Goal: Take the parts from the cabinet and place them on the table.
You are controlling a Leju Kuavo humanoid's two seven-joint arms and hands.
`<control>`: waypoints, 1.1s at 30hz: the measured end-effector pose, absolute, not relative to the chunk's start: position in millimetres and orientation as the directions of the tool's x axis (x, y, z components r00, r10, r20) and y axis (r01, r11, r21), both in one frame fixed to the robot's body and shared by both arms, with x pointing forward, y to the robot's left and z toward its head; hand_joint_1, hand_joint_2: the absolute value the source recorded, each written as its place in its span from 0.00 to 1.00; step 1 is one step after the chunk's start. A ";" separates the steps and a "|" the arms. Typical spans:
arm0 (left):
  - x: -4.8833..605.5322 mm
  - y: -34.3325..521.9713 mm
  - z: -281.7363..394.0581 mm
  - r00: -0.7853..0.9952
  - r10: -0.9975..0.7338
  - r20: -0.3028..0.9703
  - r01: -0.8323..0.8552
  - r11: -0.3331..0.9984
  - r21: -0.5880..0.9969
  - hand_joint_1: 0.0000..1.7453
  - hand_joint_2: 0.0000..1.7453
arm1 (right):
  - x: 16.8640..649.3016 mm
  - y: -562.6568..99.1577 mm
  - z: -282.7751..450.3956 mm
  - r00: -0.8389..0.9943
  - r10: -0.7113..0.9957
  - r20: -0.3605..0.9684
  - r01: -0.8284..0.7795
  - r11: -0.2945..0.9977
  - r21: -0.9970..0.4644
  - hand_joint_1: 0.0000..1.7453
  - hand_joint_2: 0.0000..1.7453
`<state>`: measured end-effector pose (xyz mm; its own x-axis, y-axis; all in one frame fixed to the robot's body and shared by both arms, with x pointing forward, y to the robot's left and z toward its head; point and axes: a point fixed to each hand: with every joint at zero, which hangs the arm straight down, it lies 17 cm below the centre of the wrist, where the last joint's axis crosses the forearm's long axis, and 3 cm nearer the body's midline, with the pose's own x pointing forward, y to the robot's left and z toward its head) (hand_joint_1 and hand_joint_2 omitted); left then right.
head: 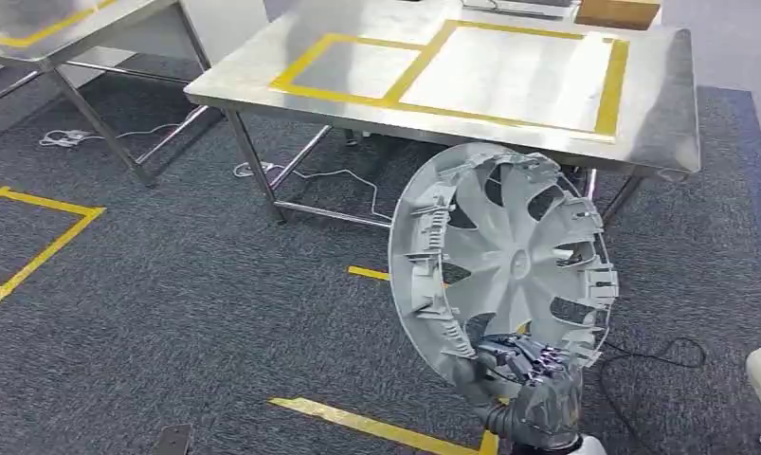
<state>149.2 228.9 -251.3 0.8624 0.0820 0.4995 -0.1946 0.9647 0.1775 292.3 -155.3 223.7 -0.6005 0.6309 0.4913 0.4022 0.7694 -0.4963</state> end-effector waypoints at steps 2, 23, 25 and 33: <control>148.6 229.4 -251.5 0.863 0.082 0.499 -0.194 0.965 0.178 0.00 1.00 | 292.7 -156.2 224.4 -0.602 0.624 0.498 0.401 0.775 -0.488 1.00 1.00; 147.9 228.4 -251.6 0.864 0.077 0.498 -0.188 0.966 0.178 0.00 1.00 | 293.8 -159.0 229.9 -0.612 0.614 0.499 0.404 0.785 -0.471 1.00 1.00; 145.6 229.3 -252.3 0.866 0.077 0.494 -0.188 0.965 0.180 0.00 1.00 | 293.7 -159.7 229.1 -0.610 0.615 0.500 0.404 0.784 -0.472 1.00 1.00; 151.2 230.7 -251.2 0.864 0.072 0.498 -0.187 0.965 0.184 0.00 1.00 | 291.7 -157.5 229.3 -0.610 0.640 0.467 0.419 0.761 -0.496 1.00 1.00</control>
